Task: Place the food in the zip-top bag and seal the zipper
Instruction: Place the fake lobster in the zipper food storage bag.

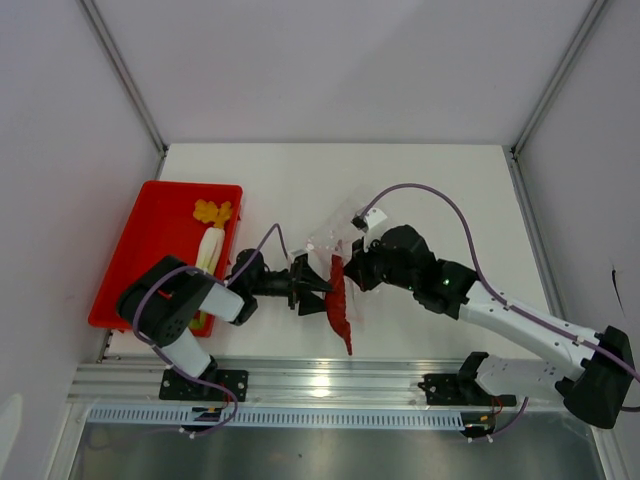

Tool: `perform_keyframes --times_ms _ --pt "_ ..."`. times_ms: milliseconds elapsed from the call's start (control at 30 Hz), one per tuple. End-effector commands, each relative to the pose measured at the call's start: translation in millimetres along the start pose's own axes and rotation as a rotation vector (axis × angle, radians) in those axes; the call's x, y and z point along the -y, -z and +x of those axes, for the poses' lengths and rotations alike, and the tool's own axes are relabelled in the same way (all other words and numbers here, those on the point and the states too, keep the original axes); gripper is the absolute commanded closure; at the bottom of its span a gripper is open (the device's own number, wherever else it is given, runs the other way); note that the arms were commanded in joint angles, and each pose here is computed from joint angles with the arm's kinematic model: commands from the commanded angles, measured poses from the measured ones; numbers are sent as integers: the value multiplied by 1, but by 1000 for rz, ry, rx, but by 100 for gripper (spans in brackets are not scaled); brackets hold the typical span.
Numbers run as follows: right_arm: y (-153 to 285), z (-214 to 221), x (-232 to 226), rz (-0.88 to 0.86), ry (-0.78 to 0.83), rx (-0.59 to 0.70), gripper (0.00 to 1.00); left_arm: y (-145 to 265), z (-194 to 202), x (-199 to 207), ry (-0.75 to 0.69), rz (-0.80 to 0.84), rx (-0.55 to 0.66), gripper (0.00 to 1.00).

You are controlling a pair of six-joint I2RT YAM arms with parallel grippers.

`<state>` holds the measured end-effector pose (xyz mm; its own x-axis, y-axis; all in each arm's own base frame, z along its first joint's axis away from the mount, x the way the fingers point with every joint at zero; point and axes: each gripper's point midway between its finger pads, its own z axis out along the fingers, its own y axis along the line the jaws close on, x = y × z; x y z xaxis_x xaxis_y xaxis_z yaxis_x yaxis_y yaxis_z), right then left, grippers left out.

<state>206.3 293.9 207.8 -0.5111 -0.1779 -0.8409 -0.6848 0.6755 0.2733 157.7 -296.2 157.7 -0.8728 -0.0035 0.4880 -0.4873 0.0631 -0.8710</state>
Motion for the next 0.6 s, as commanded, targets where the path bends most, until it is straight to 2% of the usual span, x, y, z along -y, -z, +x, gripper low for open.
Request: perform_keyframes --times_ms 0,33,133,167,233,300,333,467,533,567 --pt "7 -10 -8 -29 -11 40 100 3 24 40 -103 133 -59 99" --pt "7 -9 -8 -28 -10 37 100 3 22 38 -88 125 -52 100" --pt "9 -10 -8 -24 -11 39 100 5 19 41 -86 154 -8 84" --pt "10 -11 -7 -21 -11 40 100 4 18 41 -96 147 1 75" --pt "10 -10 -6 -15 -16 34 100 4 17 39 -111 119 25 63" --pt "8 -11 -6 -10 -20 19 100 3 18 41 -129 99 31 57" --pt "8 -10 -6 -7 -26 15 100 5 23 42 -163 98 33 50" --pt "7 -14 -10 -11 -53 1 100 7 26 47 -186 85 68 37" --pt "8 -17 -13 -22 -63 -4 100 7 23 43 -179 50 97 27" --pt "9 -20 -15 -28 -71 -2 100 8 26 43 -191 42 101 25"
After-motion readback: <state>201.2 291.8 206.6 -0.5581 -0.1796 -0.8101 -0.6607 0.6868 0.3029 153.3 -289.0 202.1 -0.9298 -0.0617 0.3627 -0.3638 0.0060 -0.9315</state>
